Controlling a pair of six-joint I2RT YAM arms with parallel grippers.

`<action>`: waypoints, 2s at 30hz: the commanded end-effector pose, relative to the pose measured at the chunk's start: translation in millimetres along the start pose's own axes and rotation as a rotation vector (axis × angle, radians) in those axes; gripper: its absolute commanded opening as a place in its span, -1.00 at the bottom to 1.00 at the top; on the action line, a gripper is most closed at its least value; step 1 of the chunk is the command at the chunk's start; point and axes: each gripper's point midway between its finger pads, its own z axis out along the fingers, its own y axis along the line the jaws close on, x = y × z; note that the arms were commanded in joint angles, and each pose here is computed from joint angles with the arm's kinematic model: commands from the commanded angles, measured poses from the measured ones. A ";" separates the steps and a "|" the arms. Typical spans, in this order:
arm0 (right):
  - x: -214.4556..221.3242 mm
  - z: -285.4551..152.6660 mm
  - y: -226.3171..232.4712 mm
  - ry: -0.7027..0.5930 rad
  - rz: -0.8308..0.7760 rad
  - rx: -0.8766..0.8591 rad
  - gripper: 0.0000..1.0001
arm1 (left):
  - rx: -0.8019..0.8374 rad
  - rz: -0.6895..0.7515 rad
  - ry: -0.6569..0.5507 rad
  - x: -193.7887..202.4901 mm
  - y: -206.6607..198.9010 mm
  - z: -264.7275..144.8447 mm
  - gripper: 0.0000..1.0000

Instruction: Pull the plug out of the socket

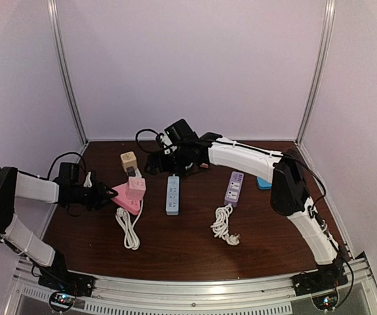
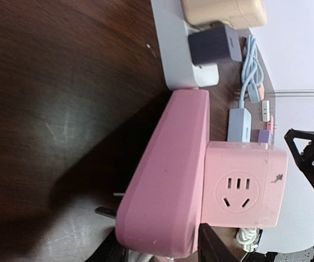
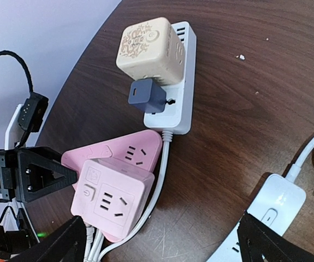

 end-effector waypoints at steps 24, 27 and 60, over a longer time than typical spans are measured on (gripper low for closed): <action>42.7 55.2 41.3 0.117 0.174 -0.273 0.95 | 0.037 0.038 -0.049 7.8 -39.4 15.2 -0.24; 40.6 57.8 42.1 0.106 0.185 -0.283 0.87 | 0.026 0.046 -0.042 9.5 -40.7 17.1 -0.31; 30.5 40.6 71.2 0.121 0.308 -0.439 -0.61 | -0.094 0.132 -0.172 -15.0 -65.7 20.2 -0.81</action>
